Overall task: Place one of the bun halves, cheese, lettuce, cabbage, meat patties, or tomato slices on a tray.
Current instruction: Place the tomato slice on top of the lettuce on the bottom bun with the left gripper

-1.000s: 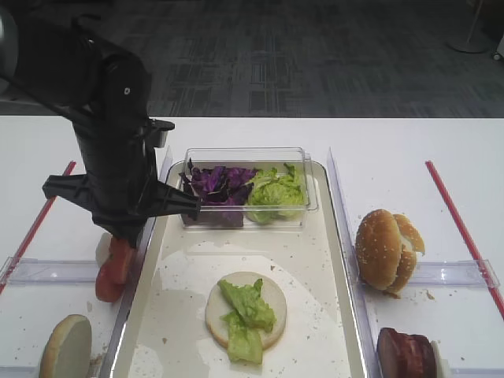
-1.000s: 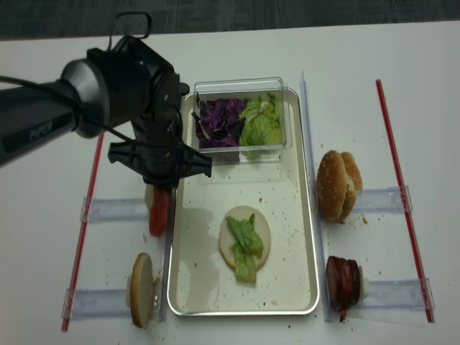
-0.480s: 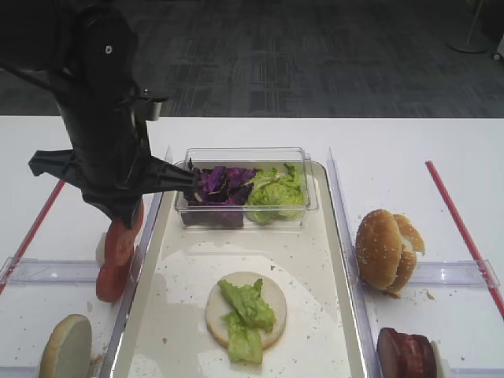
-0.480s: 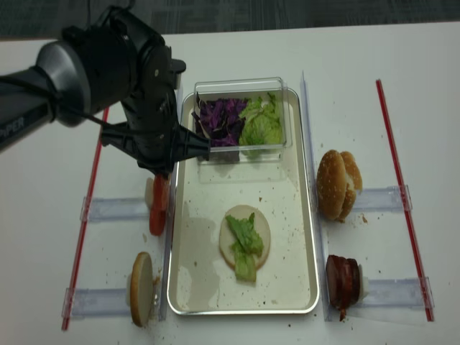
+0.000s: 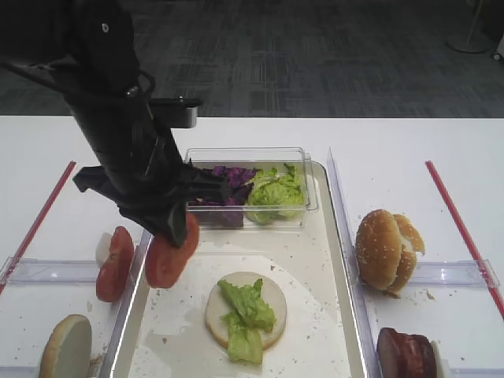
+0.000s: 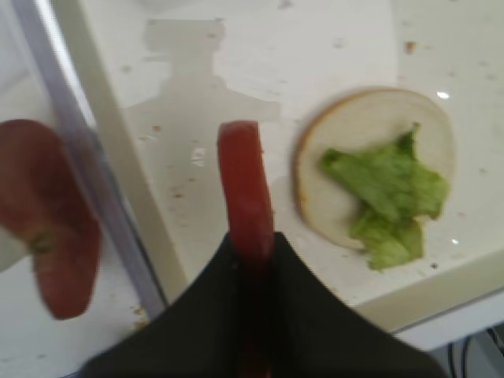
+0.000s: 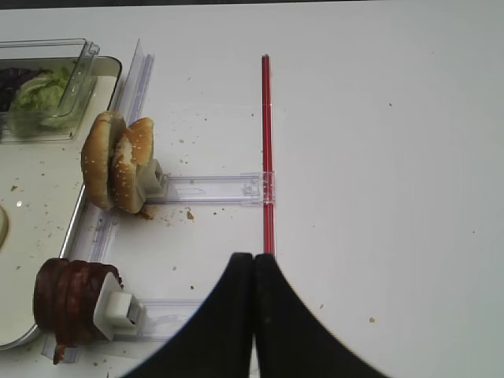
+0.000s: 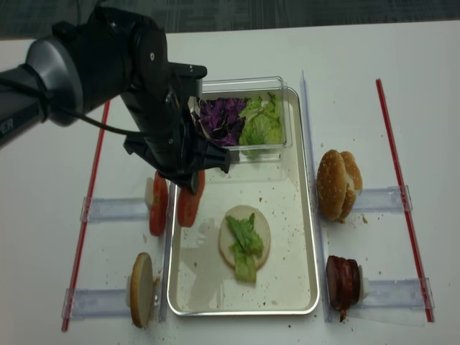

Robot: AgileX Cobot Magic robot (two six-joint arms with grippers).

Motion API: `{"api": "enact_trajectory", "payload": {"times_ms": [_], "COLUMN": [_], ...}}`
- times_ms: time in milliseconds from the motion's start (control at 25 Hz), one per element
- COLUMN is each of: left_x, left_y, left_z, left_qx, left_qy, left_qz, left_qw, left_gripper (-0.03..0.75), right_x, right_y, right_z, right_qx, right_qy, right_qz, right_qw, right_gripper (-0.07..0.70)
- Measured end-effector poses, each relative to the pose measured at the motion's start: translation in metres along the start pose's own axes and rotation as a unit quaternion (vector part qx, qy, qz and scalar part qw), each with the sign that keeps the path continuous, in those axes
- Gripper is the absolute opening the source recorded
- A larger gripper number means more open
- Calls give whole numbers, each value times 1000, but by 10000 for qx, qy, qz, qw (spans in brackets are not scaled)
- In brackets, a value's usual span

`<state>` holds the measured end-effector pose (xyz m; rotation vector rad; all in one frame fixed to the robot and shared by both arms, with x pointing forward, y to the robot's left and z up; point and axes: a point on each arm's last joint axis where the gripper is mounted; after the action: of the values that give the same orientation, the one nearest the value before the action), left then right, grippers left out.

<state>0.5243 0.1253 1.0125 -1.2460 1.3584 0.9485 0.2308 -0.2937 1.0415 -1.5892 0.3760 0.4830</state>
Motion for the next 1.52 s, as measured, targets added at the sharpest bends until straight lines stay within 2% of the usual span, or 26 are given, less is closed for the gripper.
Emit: {"api": "enact_trajectory", "payload": {"times_ms": [120,280,480,680,920,1160,1520], "left_x": [-1,-4,-9,-10,-10,5,39], "left_y": [4,8,11,12,12,8,-1], "left_z": [-12,-27,-39,-41,-42,-42,-40], "left_qx": [320,610,751,852,836,853,708], "left_qy": [642,1498,2212,2352,2444,2394,2287], "left_qz": [198,324,430,475,496,639,873], "left_qw": [9972,9863,9714,9670,9648,9651,9670], "left_gripper": [22,22,22,21,20,20,20], "right_x": [0,0,0,0,0,0,0], "right_y": [0,0,0,0,0,0,0], "right_z": [0,0,0,0,0,0,0], "right_qx": [0,0,0,0,0,0,0], "right_qy": [0,0,0,0,0,0,0], "right_qz": [0,0,0,0,0,0,0], "right_qw": [10000,10000,10000,10000,10000,10000,10000], "right_gripper": [36,36,36,36,36,36,36]}}
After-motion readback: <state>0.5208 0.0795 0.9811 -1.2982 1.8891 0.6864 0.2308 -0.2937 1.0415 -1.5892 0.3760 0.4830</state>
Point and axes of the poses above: a point on each arm's last joint axis where the gripper is mounted, x pointing out along that axis toward the gripper, z along the wrist's bending axis when the last joint is at zero, y = z × x, and after that the axes turned 6 degrees about -x, right-handed
